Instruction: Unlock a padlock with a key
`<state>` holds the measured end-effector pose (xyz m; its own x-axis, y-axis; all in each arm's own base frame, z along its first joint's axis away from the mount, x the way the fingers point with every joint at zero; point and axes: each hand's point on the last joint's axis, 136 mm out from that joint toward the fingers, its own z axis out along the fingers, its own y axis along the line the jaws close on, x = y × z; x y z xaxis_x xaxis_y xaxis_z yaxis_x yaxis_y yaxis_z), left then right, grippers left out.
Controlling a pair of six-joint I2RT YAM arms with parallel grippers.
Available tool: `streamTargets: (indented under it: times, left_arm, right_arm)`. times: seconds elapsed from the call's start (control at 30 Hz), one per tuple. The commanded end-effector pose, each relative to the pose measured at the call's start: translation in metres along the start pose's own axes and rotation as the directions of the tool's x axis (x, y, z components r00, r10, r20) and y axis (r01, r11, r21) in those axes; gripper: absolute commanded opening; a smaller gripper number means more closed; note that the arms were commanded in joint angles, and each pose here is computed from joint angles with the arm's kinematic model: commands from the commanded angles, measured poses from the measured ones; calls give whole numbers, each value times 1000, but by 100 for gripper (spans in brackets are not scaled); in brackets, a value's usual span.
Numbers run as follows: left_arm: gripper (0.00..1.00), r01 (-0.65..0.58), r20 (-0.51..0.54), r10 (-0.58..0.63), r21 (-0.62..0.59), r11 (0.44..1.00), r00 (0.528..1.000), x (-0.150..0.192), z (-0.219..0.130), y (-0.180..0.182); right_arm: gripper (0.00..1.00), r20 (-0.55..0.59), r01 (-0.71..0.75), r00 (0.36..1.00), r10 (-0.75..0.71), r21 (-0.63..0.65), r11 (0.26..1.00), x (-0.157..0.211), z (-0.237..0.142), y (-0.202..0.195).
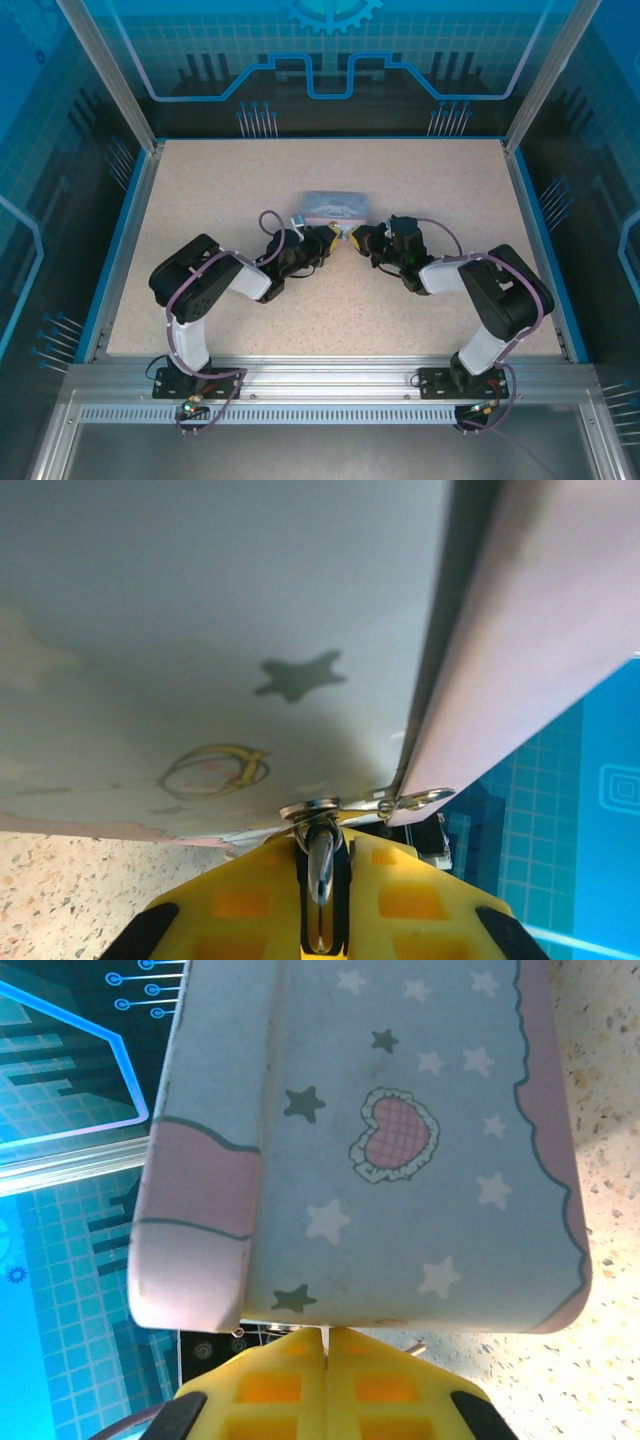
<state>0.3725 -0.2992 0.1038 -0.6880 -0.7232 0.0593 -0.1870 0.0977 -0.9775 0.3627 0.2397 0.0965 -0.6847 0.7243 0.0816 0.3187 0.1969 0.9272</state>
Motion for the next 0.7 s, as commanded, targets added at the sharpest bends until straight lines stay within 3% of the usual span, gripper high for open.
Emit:
streamTargets:
  times: [0.0, 0.27, 0.67]
  left_arm:
    - [0, -64, -137, 82, 127, 990, 987, 42, -6, -43]
    - [0, -75, -132, 91, 118, 990, 987, 40, -3, -42]
    - [0, -69, -136, 81, 88, 994, 987, 43, -3, -31]
  right_arm:
    - [0, -96, 48, 994, -58, -97, 994, 40, 0, 29]
    - [0, -92, 69, 993, -77, -83, 994, 49, -7, 24]
    - [0, -135, 89, 985, -103, -110, 990, 49, 13, 37]
